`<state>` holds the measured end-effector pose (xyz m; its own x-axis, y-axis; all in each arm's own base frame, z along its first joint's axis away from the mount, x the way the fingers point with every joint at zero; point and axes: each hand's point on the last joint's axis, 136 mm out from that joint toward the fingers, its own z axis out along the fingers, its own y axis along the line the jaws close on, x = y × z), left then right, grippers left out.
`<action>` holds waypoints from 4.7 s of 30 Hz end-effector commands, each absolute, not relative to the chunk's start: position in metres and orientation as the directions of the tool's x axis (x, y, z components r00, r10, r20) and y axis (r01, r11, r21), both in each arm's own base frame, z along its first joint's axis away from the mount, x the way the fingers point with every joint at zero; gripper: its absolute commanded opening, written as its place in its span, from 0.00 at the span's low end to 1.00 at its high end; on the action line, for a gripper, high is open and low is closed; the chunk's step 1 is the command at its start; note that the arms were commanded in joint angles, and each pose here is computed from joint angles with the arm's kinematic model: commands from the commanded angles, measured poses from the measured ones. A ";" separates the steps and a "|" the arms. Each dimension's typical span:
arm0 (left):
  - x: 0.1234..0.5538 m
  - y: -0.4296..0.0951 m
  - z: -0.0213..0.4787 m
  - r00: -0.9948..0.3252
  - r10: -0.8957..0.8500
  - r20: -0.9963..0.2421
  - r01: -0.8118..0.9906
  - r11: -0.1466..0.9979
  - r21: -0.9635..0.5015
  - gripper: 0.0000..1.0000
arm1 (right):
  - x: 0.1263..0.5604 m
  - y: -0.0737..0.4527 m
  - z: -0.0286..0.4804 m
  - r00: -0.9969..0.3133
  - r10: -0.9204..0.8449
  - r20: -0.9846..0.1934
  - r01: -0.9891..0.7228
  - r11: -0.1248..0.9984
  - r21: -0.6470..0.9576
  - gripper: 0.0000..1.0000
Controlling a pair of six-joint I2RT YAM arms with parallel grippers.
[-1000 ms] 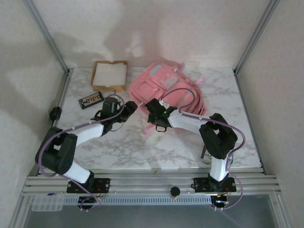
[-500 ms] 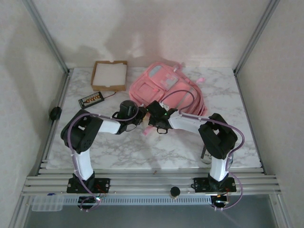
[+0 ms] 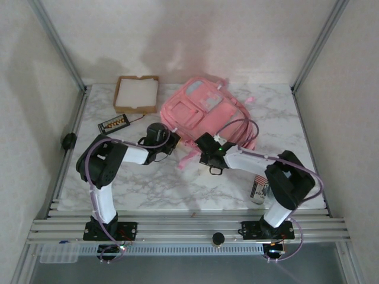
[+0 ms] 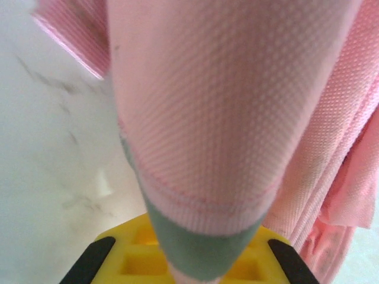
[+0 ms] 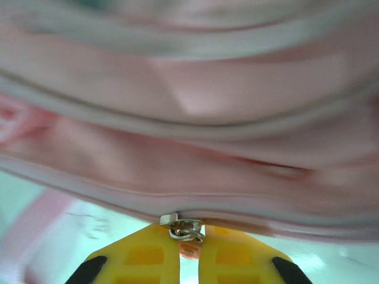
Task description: Pack the student bag
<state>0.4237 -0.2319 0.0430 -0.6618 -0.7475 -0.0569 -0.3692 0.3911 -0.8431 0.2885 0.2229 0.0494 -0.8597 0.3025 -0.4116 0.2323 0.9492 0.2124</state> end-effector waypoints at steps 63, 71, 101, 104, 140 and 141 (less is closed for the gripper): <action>0.335 -0.066 0.039 -0.575 -0.728 -0.373 -0.575 0.684 -0.448 0.00 | 0.334 0.133 0.097 -0.821 0.139 -0.555 0.065 0.987 0.150 0.00; 0.366 -0.063 0.098 -0.539 -0.744 -0.395 -0.451 0.650 -0.611 0.12 | 0.309 0.233 0.091 -0.863 0.024 -0.505 -0.198 0.903 0.382 0.00; 0.267 -0.133 0.101 -0.476 -0.859 -0.191 -0.561 0.463 -0.686 0.72 | 0.270 0.258 0.081 -0.753 -0.234 -0.615 -0.557 0.724 0.407 0.47; 0.262 -0.129 0.099 -0.458 -0.870 -0.184 -0.563 0.444 -0.697 0.71 | 0.273 0.260 0.075 -0.737 -0.262 -0.623 -0.580 0.718 0.384 0.44; 0.281 -0.078 0.054 -0.354 -0.884 -0.304 -0.661 0.467 -0.587 0.00 | 0.272 0.257 0.078 -0.645 -0.329 -0.690 -0.647 0.716 0.264 0.12; 0.281 -0.069 0.054 -0.345 -0.884 -0.315 -0.671 0.467 -0.576 0.00 | 0.274 0.254 0.080 -0.651 -0.312 -0.692 -0.630 0.731 0.263 0.10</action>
